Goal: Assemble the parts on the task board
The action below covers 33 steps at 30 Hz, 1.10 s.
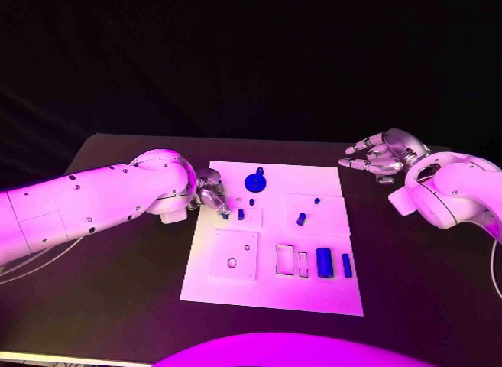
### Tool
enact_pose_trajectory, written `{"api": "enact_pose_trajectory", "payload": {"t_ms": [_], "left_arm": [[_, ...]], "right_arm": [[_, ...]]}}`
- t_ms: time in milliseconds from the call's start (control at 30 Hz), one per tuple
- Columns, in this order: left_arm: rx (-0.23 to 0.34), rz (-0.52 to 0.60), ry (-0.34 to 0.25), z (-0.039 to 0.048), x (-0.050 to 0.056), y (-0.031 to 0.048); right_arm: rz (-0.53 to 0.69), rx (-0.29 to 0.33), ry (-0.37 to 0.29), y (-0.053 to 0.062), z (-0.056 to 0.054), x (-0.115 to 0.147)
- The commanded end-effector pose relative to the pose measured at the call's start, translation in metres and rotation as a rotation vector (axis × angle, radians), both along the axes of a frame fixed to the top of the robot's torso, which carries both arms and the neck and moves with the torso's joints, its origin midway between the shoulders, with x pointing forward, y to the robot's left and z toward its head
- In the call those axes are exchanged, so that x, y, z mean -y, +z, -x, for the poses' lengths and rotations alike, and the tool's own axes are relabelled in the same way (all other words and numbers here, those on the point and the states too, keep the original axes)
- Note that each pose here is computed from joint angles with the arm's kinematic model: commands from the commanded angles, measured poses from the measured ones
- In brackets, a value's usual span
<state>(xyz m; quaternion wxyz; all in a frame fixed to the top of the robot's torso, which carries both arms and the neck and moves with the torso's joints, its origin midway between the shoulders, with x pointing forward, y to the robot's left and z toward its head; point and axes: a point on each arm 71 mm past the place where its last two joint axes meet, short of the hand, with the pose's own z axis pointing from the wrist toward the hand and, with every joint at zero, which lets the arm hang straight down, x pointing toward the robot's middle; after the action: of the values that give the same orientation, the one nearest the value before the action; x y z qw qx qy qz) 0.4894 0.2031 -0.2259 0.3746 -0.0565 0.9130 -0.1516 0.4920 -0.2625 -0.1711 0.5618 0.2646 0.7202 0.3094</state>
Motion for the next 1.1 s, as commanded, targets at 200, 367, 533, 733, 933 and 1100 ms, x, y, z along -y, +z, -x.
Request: {"api": "enact_pose_trajectory", "payload": {"t_ms": [200, 367, 533, 733, 933, 1100], "left_arm": [[-0.026, 0.004, 0.015, 0.0015, 0.0, -0.0049], [-0.029, 0.004, 0.02, 0.0007, -0.001, -0.0053], [-0.028, 0.003, 0.027, -0.0002, -0.0021, -0.0057], [-0.027, -0.003, 0.033, -0.0011, -0.0035, -0.0062], [-0.026, -0.006, 0.039, -0.0019, -0.0048, -0.0065], [-0.02, -0.003, 0.045, -0.0022, -0.006, -0.0059]], "right_arm": [[0.005, 0.009, 0.017, 0.0003, 0.0002, -0.0012], [0.005, 0.01, 0.017, 0.0003, 0.0001, -0.001], [0.005, 0.01, 0.017, 0.0003, 0.0001, -0.0009], [0.005, 0.01, 0.016, 0.0002, 0.0002, -0.0006], [0.005, 0.01, 0.015, 0.0001, 0.0001, -0.0005], [0.005, 0.01, 0.015, -0.0001, 0.0002, -0.0004]]}}
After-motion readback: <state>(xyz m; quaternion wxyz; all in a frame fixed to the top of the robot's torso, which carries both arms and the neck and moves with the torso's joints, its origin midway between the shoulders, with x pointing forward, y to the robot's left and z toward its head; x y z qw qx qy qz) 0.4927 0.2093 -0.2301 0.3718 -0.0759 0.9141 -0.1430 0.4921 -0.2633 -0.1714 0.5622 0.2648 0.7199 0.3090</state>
